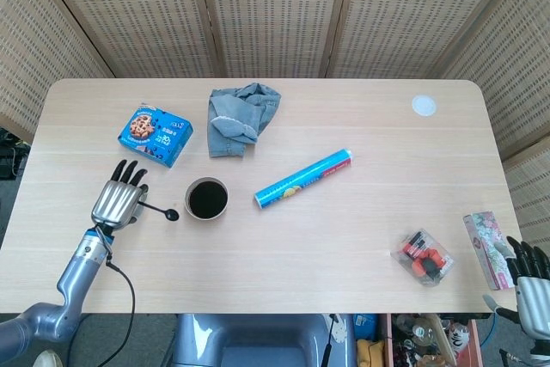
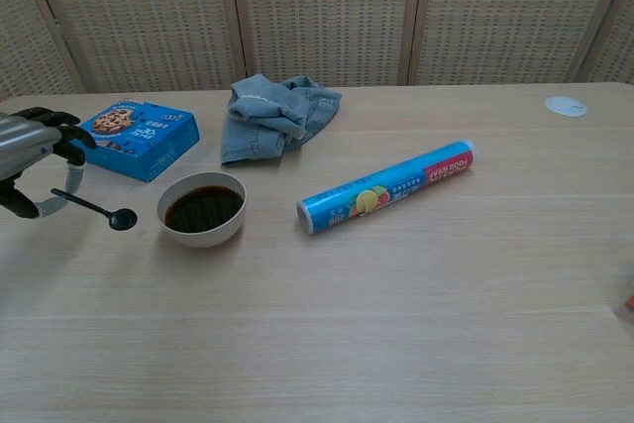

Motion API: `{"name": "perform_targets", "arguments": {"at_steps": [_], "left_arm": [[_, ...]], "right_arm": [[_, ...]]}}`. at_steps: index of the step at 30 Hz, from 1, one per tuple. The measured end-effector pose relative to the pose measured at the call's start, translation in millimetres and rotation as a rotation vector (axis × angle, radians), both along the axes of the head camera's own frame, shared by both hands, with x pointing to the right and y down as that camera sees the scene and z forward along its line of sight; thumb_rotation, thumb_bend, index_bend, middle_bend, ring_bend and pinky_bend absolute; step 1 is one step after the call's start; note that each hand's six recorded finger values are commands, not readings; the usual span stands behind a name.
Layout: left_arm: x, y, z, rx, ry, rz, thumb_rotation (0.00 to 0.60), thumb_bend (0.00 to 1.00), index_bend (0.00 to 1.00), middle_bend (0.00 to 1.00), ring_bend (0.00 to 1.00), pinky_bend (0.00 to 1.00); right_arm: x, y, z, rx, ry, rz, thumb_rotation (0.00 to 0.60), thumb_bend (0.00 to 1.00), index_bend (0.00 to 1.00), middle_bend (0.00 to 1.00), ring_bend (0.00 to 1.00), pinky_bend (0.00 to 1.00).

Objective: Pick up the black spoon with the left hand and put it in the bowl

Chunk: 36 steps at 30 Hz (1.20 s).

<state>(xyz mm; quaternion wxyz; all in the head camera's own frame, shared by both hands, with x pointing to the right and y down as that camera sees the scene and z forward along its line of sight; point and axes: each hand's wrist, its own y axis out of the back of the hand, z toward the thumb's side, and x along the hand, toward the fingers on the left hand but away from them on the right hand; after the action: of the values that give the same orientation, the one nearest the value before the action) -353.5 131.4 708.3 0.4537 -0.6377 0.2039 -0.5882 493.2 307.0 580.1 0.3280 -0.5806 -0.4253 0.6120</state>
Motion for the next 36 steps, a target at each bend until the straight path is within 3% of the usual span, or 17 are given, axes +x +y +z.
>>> {"name": "perform_targets", "arguments": {"at_steps": [10, 19, 28, 36], "left_arm": [[34, -27, -20, 0.137, -0.093, 0.215, 0.6, 0.41, 0.62, 0.19, 0.0, 0.0], [67, -43, -20, 0.255, -0.212, 0.43, 0.6, 0.41, 0.63, 0.16, 0.0, 0.0], [97, -35, -4, 0.329, -0.346, 0.656, 0.6, 0.42, 0.63, 0.15, 0.0, 0.0], [119, -27, 9, 0.315, -0.343, 0.688, 0.6, 0.42, 0.63, 0.15, 0.0, 0.0]], "right_arm": [[-3, -1, -1, 0.006, -0.009, -0.009, 0.6, 0.21, 0.17, 0.15, 0.0, 0.0], [-2, -1, -2, 0.01, -0.009, -0.005, 0.6, 0.21, 0.17, 0.15, 0.0, 0.0], [1, 0, -1, 0.006, -0.009, 0.003, 0.6, 0.21, 0.17, 0.15, 0.0, 0.0], [6, 1, 2, -0.001, -0.008, 0.015, 0.6, 0.21, 0.17, 0.15, 0.0, 0.0]]}}
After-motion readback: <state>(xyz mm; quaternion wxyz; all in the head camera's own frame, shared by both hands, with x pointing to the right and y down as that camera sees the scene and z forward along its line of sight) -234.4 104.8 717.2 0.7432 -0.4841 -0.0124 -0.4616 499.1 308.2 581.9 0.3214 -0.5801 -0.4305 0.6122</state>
